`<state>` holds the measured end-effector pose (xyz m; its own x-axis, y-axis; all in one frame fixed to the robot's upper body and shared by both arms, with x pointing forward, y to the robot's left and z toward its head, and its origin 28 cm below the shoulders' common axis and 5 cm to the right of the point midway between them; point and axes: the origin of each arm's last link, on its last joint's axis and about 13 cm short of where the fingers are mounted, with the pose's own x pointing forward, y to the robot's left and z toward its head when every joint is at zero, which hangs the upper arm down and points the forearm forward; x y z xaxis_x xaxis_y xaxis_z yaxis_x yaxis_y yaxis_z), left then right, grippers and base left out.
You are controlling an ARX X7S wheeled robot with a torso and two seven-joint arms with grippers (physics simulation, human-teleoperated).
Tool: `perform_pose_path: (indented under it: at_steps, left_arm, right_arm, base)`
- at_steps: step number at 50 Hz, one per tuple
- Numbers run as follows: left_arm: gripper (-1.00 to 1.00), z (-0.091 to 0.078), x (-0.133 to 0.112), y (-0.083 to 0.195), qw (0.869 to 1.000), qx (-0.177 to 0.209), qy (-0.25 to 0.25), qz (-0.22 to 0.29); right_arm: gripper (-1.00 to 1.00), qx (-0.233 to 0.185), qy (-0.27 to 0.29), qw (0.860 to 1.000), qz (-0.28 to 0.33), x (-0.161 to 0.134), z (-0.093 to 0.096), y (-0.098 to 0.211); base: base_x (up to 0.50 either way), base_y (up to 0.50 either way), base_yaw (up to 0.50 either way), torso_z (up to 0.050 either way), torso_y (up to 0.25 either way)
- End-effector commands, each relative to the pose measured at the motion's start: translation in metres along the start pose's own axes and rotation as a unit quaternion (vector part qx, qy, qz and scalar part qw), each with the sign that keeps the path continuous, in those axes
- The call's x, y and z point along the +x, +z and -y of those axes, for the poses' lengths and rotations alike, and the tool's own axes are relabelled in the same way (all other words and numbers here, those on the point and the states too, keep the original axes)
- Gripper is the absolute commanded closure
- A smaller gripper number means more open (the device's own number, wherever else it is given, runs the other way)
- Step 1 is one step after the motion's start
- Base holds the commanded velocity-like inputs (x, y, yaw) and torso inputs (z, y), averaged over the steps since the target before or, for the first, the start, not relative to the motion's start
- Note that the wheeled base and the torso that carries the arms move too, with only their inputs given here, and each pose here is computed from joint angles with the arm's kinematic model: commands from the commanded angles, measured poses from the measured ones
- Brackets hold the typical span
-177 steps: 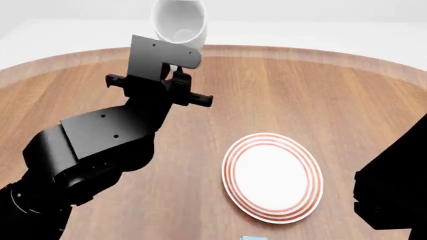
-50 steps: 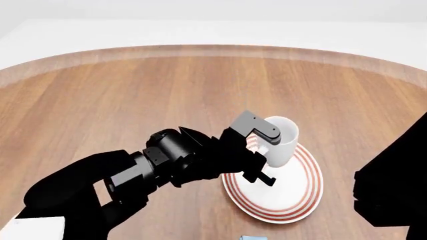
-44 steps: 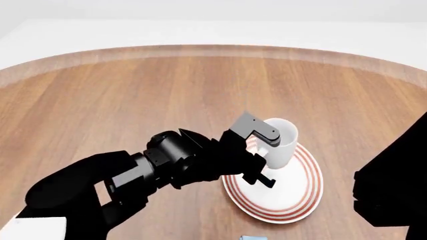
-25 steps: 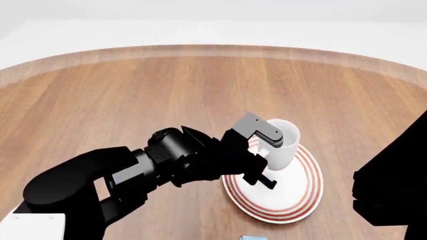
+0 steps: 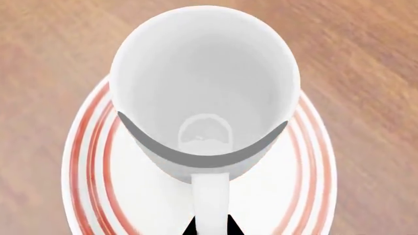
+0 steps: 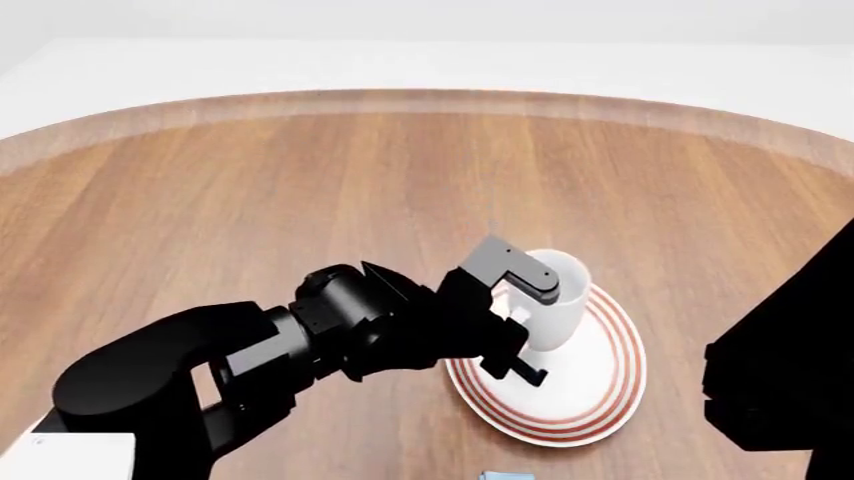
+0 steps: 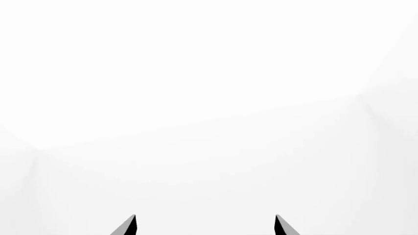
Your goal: Pick up the white mug and put it on the plate, and put the chocolate pudding to the right of the plate.
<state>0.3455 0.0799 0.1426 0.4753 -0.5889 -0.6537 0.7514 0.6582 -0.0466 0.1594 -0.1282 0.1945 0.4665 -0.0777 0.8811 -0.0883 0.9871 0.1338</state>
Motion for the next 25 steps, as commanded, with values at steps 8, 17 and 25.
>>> perform_pose_path:
  at_steps: [8,17,25]
  left_arm:
    - [1.0,0.006,0.006,-0.002,1.0,-0.012,-0.016,0.008]
    - [1.0,0.003,0.008,-0.007,1.0,-0.022,-0.01,0.002]
    - [-1.0,0.004,0.009,-0.008,1.0,-0.021,-0.007,0.002]
  right_arm:
    - [-1.0,-0.011,0.003,1.0,0.006,-0.001,0.002,-0.001]
    - [-1.0,-0.011,0.003,1.0,0.005,-0.001,0.002,-0.001]
    - [-1.0,-0.011,0.002,1.0,0.006,-0.001,0.002,-0.001]
  base:
    - [0.0,0.0,0.0,0.0,0.0]
    - [0.0,0.0,0.0,0.0,0.0]
    - [0.0,0.0,0.0,0.0,0.0]
